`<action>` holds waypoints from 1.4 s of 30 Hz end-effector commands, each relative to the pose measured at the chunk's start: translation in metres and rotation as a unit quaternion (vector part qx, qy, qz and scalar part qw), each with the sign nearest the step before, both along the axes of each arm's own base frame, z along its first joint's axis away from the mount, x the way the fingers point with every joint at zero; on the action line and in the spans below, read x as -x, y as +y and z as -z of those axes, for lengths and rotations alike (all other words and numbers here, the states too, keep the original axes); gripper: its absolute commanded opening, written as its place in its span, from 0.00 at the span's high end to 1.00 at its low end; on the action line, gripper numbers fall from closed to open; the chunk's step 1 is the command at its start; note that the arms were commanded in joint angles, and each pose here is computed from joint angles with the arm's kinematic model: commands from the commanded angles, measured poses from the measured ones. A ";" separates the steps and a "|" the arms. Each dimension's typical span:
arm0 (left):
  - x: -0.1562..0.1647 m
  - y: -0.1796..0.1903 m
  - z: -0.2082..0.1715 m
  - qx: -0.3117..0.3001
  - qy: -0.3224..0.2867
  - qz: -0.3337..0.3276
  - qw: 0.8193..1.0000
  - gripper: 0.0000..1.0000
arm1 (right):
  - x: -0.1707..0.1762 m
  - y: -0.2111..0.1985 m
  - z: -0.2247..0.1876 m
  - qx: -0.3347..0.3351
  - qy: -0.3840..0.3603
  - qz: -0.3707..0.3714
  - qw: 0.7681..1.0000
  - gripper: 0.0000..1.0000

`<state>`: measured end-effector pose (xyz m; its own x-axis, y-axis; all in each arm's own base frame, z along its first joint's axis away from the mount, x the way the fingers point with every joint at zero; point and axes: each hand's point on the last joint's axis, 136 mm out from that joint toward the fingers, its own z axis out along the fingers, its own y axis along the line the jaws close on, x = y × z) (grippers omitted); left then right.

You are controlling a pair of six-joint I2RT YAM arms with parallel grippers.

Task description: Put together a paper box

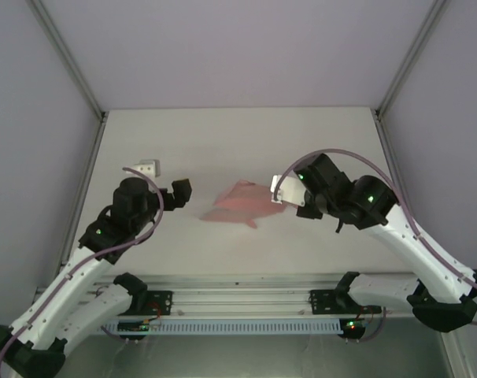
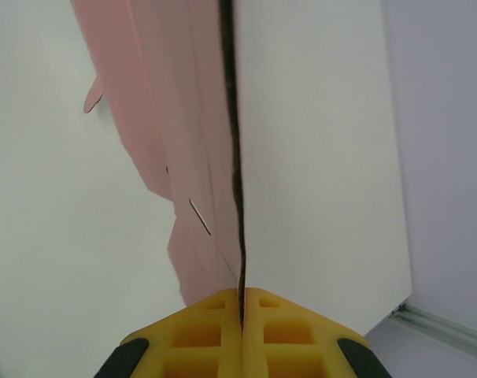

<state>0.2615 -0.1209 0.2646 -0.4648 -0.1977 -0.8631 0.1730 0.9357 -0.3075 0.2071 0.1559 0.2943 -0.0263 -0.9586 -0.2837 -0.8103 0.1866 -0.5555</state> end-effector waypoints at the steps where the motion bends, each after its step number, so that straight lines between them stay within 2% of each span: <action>1: -0.001 0.001 -0.008 0.006 -0.002 -0.001 1.000 0.00 | -0.001 -0.017 0.023 0.086 0.022 0.005 0.996 1.00; 4: -0.004 -0.003 -0.002 0.007 0.009 0.004 1.000 0.00 | -0.044 0.008 0.038 0.091 -0.030 -0.010 0.995 1.00; 8: -0.010 -0.009 0.013 0.010 0.028 0.010 1.000 0.00 | -0.100 0.051 0.070 0.033 -0.076 -0.003 0.997 1.00; 11: -0.015 -0.014 0.023 0.017 0.049 0.015 0.999 0.00 | -0.145 0.067 0.077 -0.020 -0.155 0.037 0.987 1.00; 16: -0.026 -0.017 0.038 0.020 0.074 0.010 0.997 0.00 | -0.164 0.078 0.099 -0.052 -0.171 0.031 0.983 1.00; 21: -0.039 -0.017 0.047 0.025 0.095 0.001 0.995 0.00 | -0.196 0.069 0.089 -0.024 -0.245 0.081 0.966 1.00; 24: -0.046 -0.022 0.049 0.034 0.096 0.006 0.995 0.00 | -0.197 0.069 0.100 0.003 -0.230 0.071 0.970 1.00; 28: -0.056 -0.030 0.044 0.050 0.093 0.021 0.994 0.00 | -0.180 0.080 0.125 0.014 -0.183 0.031 0.982 1.00; 36: -0.080 -0.057 0.034 0.052 0.093 0.068 0.992 0.00 | -0.169 0.087 0.140 0.013 -0.149 0.040 0.988 1.00; 42: -0.097 -0.071 0.052 0.036 0.118 0.088 0.988 0.00 | -0.162 0.088 0.144 -0.012 -0.136 0.057 0.989 1.00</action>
